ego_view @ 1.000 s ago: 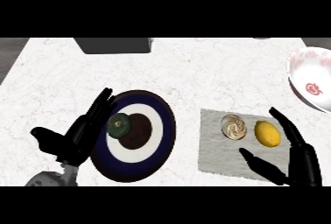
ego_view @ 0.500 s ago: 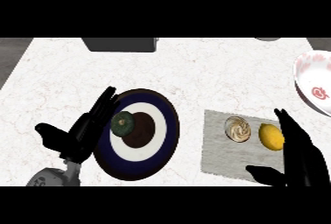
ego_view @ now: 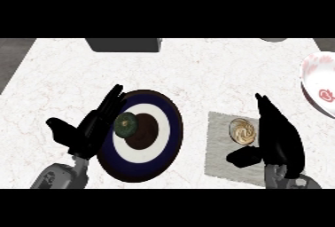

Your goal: Pick the cupcake from the placemat and place it in the bowl

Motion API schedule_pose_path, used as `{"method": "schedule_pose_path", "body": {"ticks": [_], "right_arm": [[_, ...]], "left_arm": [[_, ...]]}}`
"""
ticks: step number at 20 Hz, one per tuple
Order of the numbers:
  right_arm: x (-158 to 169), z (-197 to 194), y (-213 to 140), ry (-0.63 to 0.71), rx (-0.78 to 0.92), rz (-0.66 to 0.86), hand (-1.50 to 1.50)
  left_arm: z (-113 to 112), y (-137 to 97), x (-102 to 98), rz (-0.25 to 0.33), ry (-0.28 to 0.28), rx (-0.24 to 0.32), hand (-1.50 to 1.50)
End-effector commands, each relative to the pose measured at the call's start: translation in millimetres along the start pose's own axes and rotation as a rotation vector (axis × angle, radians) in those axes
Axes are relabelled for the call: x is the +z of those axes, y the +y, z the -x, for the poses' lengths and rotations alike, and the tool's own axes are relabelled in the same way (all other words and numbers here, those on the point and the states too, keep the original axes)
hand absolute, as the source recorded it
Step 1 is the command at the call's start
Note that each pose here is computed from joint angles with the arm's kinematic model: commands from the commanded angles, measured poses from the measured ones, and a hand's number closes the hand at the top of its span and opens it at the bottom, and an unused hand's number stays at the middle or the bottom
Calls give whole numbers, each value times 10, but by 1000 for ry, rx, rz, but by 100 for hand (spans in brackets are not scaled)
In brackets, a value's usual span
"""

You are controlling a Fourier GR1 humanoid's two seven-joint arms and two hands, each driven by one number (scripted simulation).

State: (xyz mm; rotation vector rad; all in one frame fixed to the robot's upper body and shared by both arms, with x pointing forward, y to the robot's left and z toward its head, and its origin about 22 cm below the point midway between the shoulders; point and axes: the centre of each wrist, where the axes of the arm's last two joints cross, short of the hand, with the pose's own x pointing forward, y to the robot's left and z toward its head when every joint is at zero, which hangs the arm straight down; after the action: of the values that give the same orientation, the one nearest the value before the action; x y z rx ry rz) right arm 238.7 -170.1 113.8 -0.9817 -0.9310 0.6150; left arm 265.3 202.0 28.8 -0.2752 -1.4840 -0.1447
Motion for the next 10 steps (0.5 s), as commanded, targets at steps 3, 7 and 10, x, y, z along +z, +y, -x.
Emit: {"method": "schedule_pose_path", "body": {"ticks": [3, 7, 10], "right_arm": [[-175, -310, 29, 242, 102, -77, -150], [-305, -368, 124, 285, 151, -132, -150], [-339, -191, 37, 296, 159, -176, -150]], "left_arm": [[-37, 2, 8, 6, 6, -15, 0], [-67, -92, 8, 4, -1, 3, 0], [96, -39, -56, -18, 1, 9, 0]]}}
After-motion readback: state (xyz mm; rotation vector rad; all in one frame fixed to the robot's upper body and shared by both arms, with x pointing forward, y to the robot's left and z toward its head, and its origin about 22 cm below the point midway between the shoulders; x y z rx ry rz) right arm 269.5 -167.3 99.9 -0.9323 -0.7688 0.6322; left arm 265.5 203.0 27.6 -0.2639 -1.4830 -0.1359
